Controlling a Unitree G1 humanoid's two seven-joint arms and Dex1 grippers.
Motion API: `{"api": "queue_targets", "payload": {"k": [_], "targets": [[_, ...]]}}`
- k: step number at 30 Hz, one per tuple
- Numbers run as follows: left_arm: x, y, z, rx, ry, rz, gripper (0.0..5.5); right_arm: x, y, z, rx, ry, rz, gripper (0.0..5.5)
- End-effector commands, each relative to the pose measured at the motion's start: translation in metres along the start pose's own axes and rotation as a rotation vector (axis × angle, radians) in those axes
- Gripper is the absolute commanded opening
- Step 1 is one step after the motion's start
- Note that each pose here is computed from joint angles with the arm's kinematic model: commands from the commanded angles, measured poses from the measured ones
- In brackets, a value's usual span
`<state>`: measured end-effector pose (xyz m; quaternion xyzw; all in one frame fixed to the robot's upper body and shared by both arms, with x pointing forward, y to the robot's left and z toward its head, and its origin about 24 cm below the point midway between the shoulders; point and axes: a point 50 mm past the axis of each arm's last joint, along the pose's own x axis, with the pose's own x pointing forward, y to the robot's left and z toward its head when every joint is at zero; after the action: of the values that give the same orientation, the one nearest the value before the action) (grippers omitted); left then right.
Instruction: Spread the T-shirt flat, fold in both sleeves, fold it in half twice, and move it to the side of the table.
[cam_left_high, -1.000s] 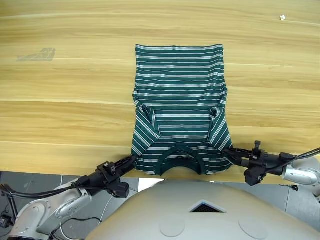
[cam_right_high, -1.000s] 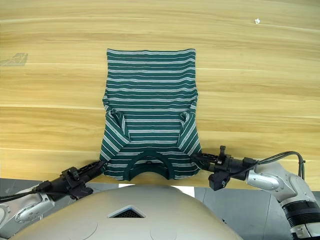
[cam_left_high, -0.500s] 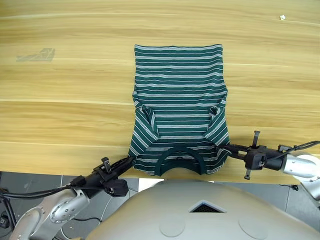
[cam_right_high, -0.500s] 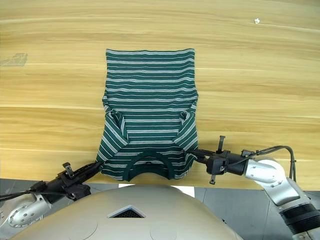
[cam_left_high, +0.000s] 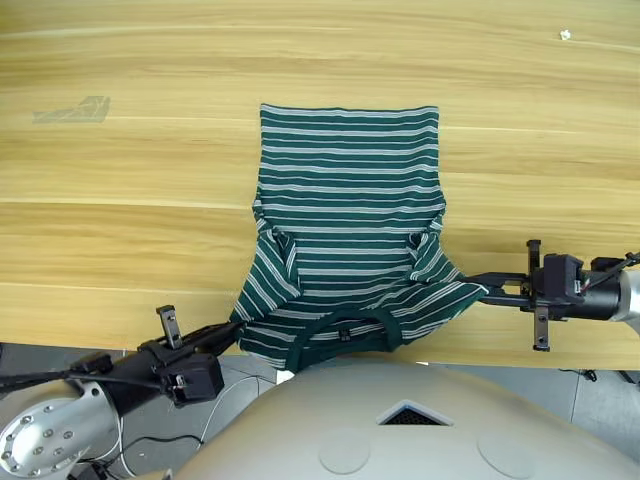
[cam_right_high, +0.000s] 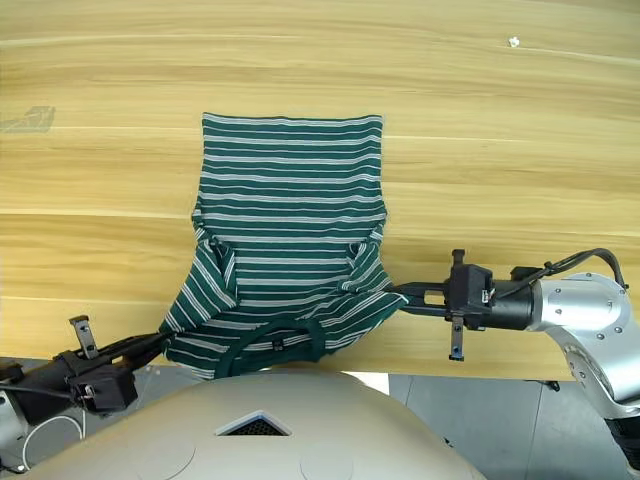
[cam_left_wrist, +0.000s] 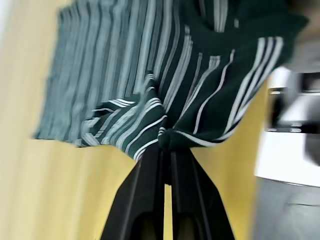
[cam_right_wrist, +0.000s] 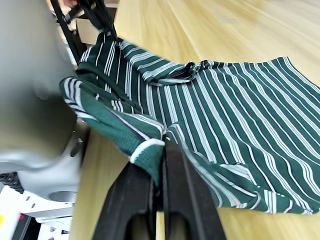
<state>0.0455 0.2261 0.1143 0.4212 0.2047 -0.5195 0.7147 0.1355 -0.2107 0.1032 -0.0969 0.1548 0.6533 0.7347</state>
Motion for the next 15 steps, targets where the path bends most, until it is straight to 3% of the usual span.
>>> {"api": "queue_targets", "payload": {"k": [1, 6, 9, 15], "targets": [[-0.003, 0.007, 0.014, -0.008, -0.072, -0.013, 0.00, -0.004, -0.004, 0.003, -0.017, 0.028, -0.016, 0.00], [-0.003, 0.027, 0.011, 0.022, -0.083, -0.008, 0.00, -0.003, -0.011, 0.001, -0.061, 0.066, -0.027, 0.00], [0.008, 0.059, -0.003, 0.105, -0.065, 0.029, 0.00, 0.004, -0.027, -0.003, -0.117, 0.084, -0.037, 0.00], [0.053, 0.126, -0.027, 0.214, -0.047, 0.126, 0.00, 0.014, -0.102, 0.005, -0.207, 0.064, -0.136, 0.00]]}}
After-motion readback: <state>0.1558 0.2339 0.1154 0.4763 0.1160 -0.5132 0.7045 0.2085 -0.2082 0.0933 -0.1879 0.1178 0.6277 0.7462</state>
